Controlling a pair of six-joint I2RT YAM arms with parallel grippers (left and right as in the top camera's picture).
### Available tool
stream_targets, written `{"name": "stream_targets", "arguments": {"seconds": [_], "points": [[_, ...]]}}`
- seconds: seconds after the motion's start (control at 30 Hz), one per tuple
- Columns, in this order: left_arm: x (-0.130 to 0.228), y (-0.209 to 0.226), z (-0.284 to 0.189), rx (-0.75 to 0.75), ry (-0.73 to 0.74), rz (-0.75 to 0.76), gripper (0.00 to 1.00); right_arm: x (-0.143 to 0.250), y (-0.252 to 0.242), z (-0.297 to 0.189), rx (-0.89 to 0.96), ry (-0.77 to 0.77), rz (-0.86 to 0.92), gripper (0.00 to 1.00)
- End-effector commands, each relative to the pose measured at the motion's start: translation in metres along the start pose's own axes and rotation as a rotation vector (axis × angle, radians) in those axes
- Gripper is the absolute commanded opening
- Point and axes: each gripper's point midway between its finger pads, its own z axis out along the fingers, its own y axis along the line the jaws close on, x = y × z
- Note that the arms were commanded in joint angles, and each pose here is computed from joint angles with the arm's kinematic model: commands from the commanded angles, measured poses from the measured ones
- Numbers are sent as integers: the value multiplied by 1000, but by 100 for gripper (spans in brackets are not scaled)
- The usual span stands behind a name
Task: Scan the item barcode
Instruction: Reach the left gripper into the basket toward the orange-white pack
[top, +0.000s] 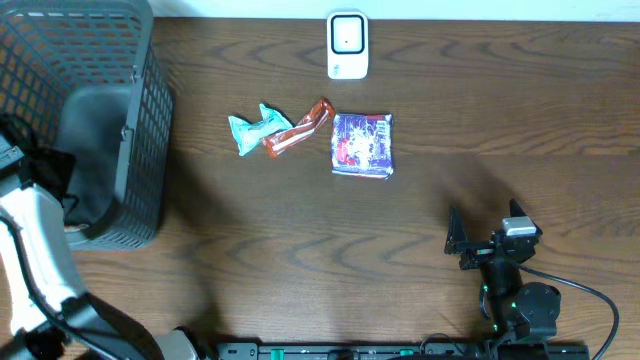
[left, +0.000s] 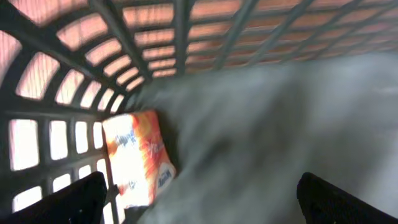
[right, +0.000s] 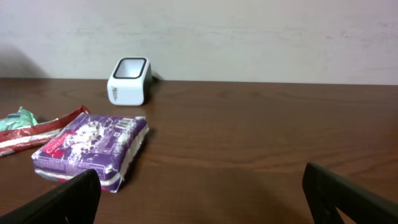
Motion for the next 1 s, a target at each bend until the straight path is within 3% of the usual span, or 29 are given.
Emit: {"name": "stream_targets", "arguments": {"seconds": [0.0,0.3,0.67,0.77,0.97], "points": [[8,16,24,-116,33,-33,98,1,0,0,-2,-1,14,99],[39,32,63,-245,148,-35,98,1,0,0,-2,-1,14,99],[34,33,66,-257,118,-60,99,1,0,0,-2,-1,14,99],[32,29,67,-240,112,-66,79,1,0,0,-2,-1,14,99],[34,24,69,-211,125,-56,77,1,0,0,-2,-1,14,99]]}}
